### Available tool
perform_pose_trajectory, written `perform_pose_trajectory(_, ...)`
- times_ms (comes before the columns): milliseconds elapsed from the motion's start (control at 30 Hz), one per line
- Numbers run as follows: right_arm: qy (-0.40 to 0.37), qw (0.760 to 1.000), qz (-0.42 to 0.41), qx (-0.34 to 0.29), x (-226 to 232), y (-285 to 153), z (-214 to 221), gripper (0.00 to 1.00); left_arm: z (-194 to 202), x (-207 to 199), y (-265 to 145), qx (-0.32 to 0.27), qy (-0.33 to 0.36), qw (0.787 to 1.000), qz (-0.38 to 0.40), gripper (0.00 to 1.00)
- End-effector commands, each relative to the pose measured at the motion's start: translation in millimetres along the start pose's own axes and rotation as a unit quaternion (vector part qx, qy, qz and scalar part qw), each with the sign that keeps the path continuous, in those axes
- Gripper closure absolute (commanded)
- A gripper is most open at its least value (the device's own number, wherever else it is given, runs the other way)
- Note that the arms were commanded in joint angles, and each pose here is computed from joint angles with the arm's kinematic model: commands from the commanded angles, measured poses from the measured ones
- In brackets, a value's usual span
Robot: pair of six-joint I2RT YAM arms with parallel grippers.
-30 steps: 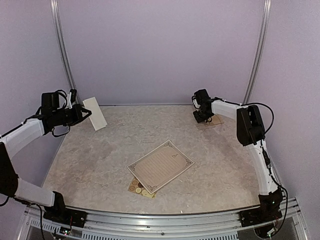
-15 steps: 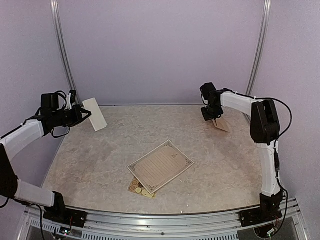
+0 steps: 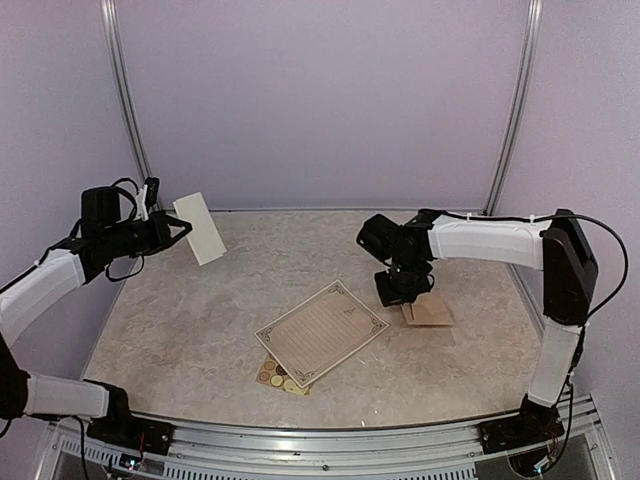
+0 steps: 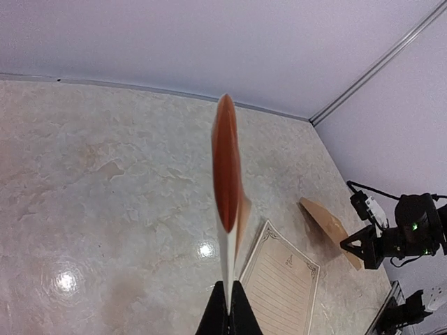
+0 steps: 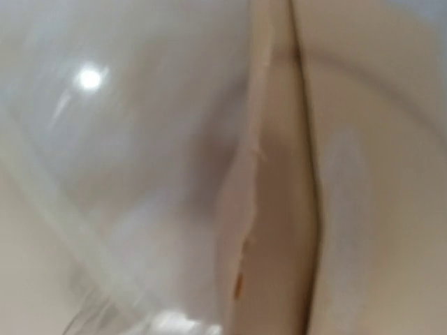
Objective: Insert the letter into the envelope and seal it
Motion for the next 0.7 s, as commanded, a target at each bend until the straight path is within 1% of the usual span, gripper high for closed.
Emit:
perform_pose_trajectory(0,0.044,0.997,-0.07,0.008,52,-25,33,1.0,17,-27,2,0.009,0.036,0.999,0.003,1.0)
perform_pose_trajectory(33,0.042,0.995,-0.089,0.004,65,-29,36,1.0,22,-33,2,0.012,0.037,0.999,0.008,1.0)
perform_pose_trajectory(67,0.039,0.993,-0.11,-0.002,77,-34,38,0.98,30,-38,4,0.018,0.034,0.999,0.012,1.0)
perform_pose_trajectory(100,0.036,0.991,-0.13,-0.009,88,-40,38,0.9,39,-43,5,0.023,0.028,0.999,0.017,1.0)
perform_pose_trajectory(167,0.025,0.987,-0.159,-0.027,103,-53,37,0.7,55,-54,5,0.028,0.016,0.999,0.029,1.0)
perform_pose_trajectory(200,0.021,0.985,-0.166,-0.042,107,-60,35,0.54,66,-58,5,0.033,0.008,0.999,0.036,1.0)
perform_pose_trajectory(233,0.021,0.985,-0.162,-0.057,105,-66,33,0.45,76,-65,6,0.038,0.001,0.998,0.042,1.0)
perform_pose_trajectory(267,0.023,0.985,-0.157,-0.071,100,-71,33,0.41,83,-73,5,0.04,-0.004,0.998,0.051,1.0)
perform_pose_trajectory(367,0.034,0.982,-0.151,-0.11,82,-84,33,0.3,106,-95,5,0.056,-0.018,0.996,0.068,1.0)
perform_pose_trajectory(433,0.039,0.979,-0.153,-0.131,70,-91,34,0.25,123,-112,4,0.072,-0.021,0.994,0.078,1.0)
perform_pose_trajectory(533,0.051,0.975,-0.158,-0.147,49,-92,39,0.22,141,-131,6,0.093,-0.029,0.991,0.089,1.0)
perform_pose_trajectory(567,0.055,0.975,-0.159,-0.144,42,-85,45,0.22,147,-137,8,0.103,-0.035,0.99,0.091,1.0)
perform_pose_trajectory(667,0.075,0.965,-0.201,-0.152,25,-75,49,0.23,164,-152,18,0.136,-0.042,0.986,0.087,1.0)
Point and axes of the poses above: each gripper's point midway between its finger pads, its own y axis out along the fingers, its own x axis along the line the jaws close on, z = x × y, the point moved 2 cm from there along -y, back along the fingers, and after that the axes turned 10 degrees about -y, right-handed, at the moved point
